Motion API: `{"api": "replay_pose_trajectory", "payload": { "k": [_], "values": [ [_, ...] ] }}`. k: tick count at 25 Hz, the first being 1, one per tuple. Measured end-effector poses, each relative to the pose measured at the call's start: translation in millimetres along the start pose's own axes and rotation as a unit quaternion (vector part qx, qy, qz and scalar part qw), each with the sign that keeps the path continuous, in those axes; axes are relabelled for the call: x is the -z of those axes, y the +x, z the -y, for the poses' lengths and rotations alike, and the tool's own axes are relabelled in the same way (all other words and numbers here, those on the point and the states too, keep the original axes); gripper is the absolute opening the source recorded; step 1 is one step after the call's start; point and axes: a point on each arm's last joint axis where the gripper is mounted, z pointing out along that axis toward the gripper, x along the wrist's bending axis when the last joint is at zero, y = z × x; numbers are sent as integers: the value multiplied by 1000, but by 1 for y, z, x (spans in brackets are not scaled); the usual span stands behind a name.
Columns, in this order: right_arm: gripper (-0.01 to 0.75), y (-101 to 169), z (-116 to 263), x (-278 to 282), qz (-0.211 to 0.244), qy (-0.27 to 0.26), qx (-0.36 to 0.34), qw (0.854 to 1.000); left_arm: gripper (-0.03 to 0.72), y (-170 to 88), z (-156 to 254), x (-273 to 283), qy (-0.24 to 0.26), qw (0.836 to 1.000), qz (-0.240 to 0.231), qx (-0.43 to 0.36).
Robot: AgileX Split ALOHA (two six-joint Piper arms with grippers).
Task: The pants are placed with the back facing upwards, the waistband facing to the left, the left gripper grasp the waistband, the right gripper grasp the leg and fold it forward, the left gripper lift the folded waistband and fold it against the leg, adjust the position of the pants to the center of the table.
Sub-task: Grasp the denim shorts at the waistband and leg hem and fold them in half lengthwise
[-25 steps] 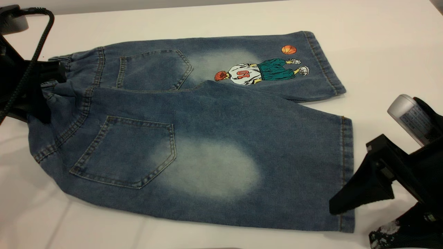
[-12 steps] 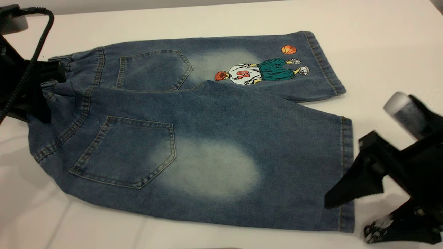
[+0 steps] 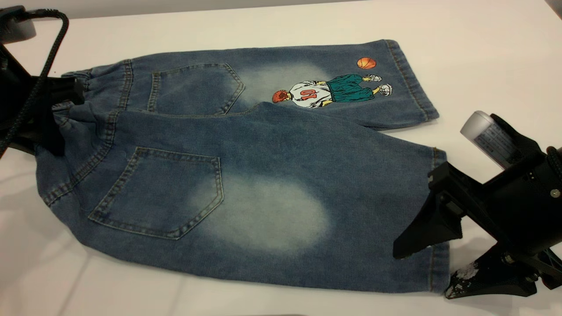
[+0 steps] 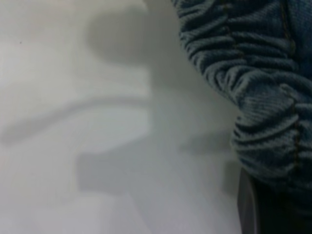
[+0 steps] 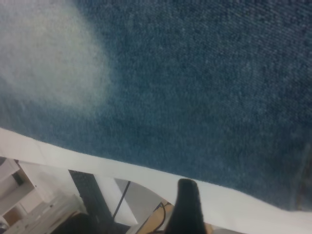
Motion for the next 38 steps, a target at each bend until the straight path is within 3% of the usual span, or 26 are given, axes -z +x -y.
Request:
{"api": "replay_pose_trajectory", "payload": {
  "k": [6, 12, 14, 19, 22, 27, 33, 38],
  "values": [
    [509, 6, -9, -3, -8, -5, 3, 1000, 87, 0, 0, 0, 0, 1000, 0, 0],
    [468, 9, -13, -17, -52, 29, -10, 998, 88, 0, 0, 0, 0, 1000, 0, 0],
    [394, 9, -14, -18, -53, 30, -10, 998, 88, 0, 0, 0, 0, 1000, 0, 0],
    [103, 7, -18, -20, -38, 22, -10, 999, 89, 0, 0, 0, 0, 1000, 0, 0],
    [40, 9, -21, -21, -40, 18, -5, 999, 89, 0, 0, 0, 1, 1000, 0, 0],
    [38, 29, -29, -20, -113, 31, 10, 993, 89, 0, 0, 6, 6, 1000, -3, 0],
    [38, 65, -46, -2, -245, 42, 35, 968, 89, 0, -3, 33, -7, 1000, 0, 0],
    [38, 93, -79, 23, -294, 6, 39, 955, 89, 0, -4, 45, 0, 1000, -3, 24]
  ]
}}
